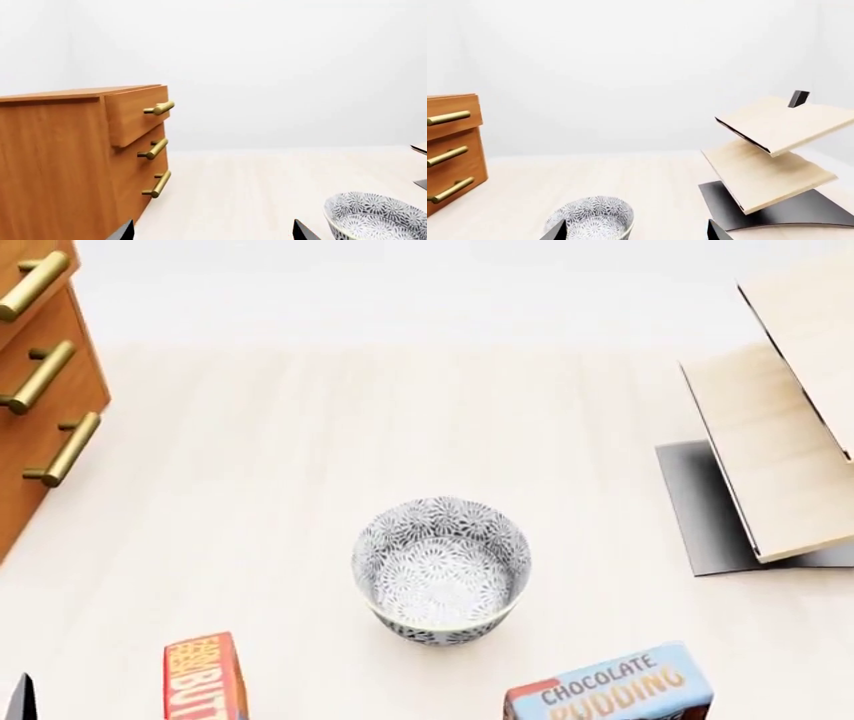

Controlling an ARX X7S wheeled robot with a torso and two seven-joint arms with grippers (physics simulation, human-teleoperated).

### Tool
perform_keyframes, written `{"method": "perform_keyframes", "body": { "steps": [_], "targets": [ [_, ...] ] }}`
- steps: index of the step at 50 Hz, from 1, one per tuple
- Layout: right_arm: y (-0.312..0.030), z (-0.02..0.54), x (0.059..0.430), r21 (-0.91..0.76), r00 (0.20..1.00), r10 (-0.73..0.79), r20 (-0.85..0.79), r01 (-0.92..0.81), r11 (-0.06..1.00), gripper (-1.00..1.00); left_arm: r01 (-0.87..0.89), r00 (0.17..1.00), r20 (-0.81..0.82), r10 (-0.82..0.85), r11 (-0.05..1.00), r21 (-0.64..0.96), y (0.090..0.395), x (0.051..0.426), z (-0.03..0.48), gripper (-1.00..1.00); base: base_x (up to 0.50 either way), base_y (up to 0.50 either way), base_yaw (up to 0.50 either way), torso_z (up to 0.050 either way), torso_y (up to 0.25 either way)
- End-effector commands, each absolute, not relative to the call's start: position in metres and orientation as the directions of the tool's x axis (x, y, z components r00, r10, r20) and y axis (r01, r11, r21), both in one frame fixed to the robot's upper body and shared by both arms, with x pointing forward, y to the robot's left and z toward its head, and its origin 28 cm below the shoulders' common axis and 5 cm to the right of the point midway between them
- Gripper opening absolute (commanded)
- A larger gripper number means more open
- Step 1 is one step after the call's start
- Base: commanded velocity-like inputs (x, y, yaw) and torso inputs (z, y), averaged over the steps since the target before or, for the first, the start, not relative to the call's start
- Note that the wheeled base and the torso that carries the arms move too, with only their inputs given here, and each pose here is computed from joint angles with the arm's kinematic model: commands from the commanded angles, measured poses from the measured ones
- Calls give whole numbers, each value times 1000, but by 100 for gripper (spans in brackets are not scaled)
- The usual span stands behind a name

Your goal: Close the top drawer of the cabinet and put the bowl on top of it.

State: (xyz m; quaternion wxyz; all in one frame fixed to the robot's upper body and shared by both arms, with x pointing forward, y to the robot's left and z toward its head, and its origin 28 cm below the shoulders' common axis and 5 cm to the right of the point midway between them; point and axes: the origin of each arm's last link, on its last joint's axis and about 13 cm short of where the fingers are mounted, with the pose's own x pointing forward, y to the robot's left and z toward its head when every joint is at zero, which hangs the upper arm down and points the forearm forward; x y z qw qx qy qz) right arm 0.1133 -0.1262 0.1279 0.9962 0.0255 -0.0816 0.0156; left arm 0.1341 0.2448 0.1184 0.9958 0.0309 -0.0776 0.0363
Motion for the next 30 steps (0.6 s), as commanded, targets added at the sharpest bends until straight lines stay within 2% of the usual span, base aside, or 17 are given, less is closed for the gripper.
{"method": "perform_keyframes", "body": {
  "steps": [1,11,15,20,21,23,25,26,30],
  "targets": [
    [-126,129,112,46,986,28,165,-36,998,100,-74,986,157,63,995,62,244,133,118,100,176,-31,0,0,0],
    [-128,133,107,44,983,21,181,-29,999,100,-74,986,157,64,995,61,245,133,118,100,173,-33,0,0,0],
    [-128,113,107,45,983,20,182,-28,999,100,-72,986,157,61,996,61,244,133,118,100,173,-33,0,0,0],
    [-128,133,106,46,983,17,184,-26,999,100,-72,986,156,61,996,62,244,133,118,100,174,-32,0,0,0],
    [-128,114,106,46,983,17,185,-26,999,100,-71,986,156,61,996,61,244,133,118,100,180,-35,0,0,0],
    [-128,110,105,46,982,15,189,-24,999,100,-71,986,157,61,996,60,244,132,119,100,180,-33,0,0,0],
    [-129,132,104,47,982,13,191,-23,999,100,-72,986,157,62,996,60,245,133,119,100,184,-33,0,0,0],
    [-129,115,105,47,981,13,191,-23,999,100,-74,986,155,64,995,60,245,133,118,100,184,-35,0,0,0],
    [-129,110,105,47,981,14,191,-23,999,100,-70,986,155,59,996,63,244,133,118,100,187,-35,0,0,0]
  ]
}}
